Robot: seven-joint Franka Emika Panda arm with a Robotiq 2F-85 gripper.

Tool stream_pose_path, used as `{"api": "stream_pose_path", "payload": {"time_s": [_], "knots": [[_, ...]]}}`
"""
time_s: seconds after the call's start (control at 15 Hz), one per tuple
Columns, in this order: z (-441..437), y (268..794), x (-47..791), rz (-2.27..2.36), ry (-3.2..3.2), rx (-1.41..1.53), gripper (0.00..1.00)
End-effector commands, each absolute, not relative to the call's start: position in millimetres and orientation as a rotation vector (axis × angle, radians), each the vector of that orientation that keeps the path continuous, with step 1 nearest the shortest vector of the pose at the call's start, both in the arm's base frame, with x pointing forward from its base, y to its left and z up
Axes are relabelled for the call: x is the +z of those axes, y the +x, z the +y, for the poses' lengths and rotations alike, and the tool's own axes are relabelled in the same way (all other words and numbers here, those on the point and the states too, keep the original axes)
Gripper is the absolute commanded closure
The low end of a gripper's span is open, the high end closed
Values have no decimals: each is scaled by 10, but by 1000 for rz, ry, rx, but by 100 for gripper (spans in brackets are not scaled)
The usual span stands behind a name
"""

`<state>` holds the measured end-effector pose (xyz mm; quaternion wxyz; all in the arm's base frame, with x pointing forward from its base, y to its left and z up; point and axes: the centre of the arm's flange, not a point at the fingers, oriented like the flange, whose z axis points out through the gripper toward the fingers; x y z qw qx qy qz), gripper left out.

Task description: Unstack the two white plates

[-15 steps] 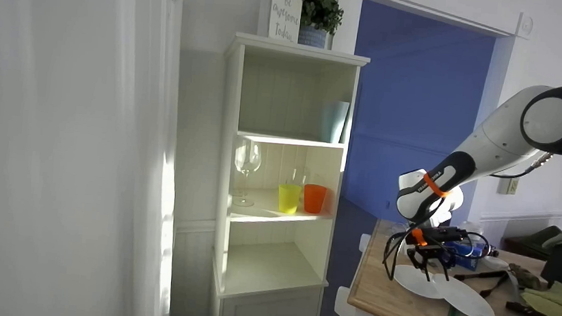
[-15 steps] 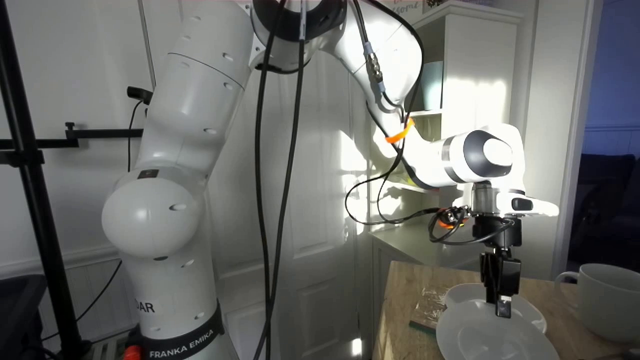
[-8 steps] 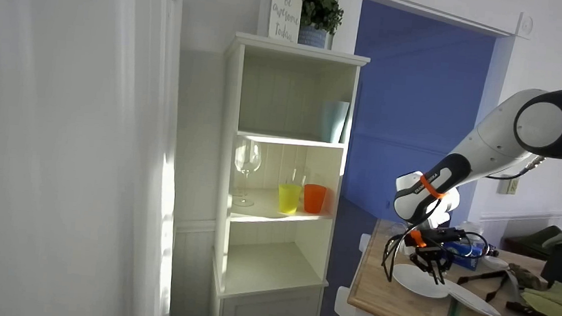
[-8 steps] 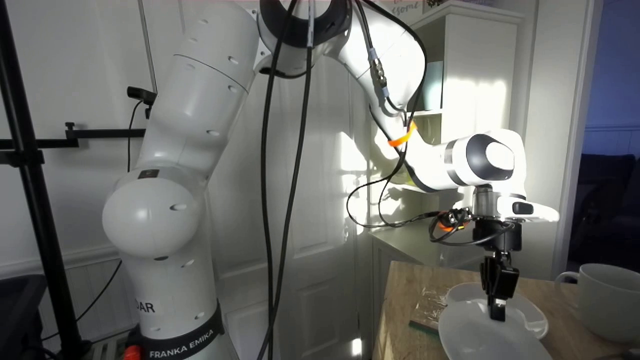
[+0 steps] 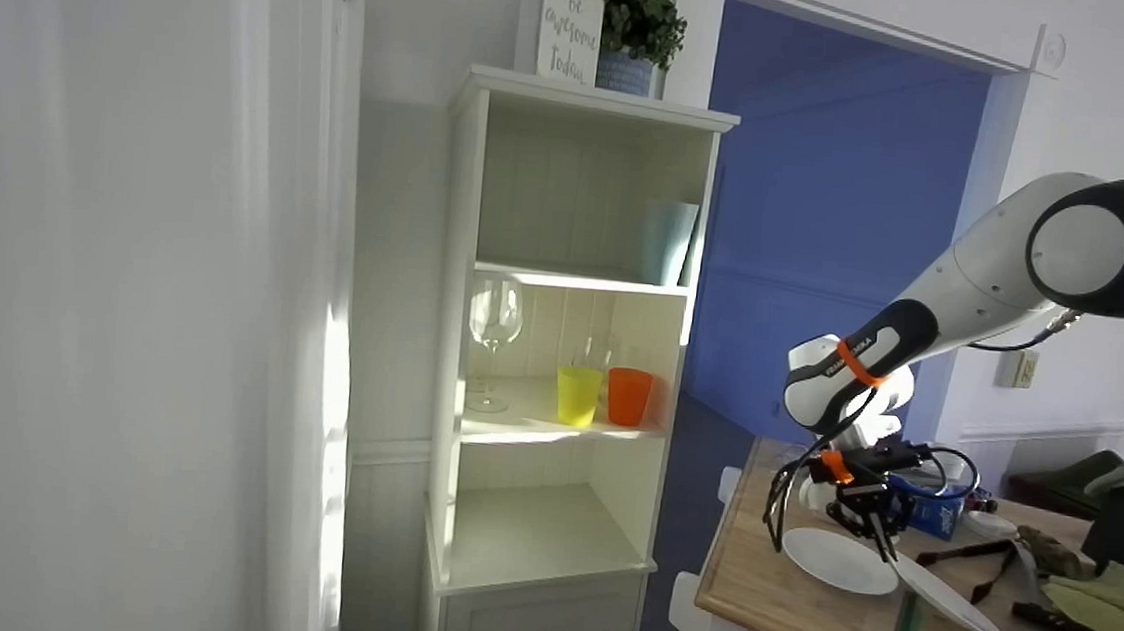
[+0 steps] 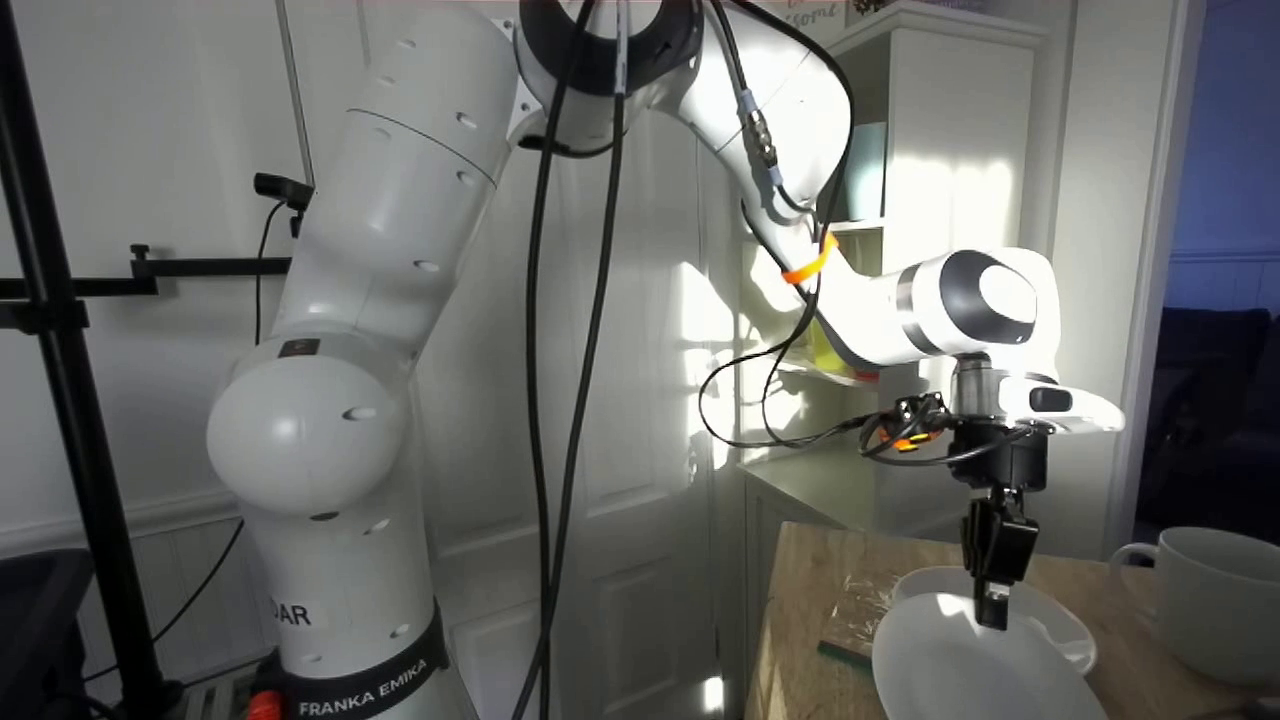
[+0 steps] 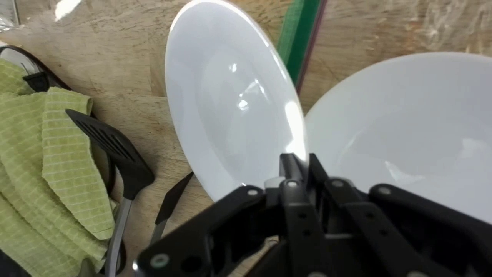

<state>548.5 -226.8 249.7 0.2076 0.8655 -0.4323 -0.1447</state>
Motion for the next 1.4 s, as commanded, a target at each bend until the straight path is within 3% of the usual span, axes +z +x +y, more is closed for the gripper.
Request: {"api": "stream_pose_path", "payload": {"time_s": [0.0,1.27,1.33], "knots": [[-2178,5445,2563,-1224,2346,-475,94],[-1776,4812,2035,-814,2069,-597,93],[-1774,4810,2010,-793,2068,-590,89]]}}
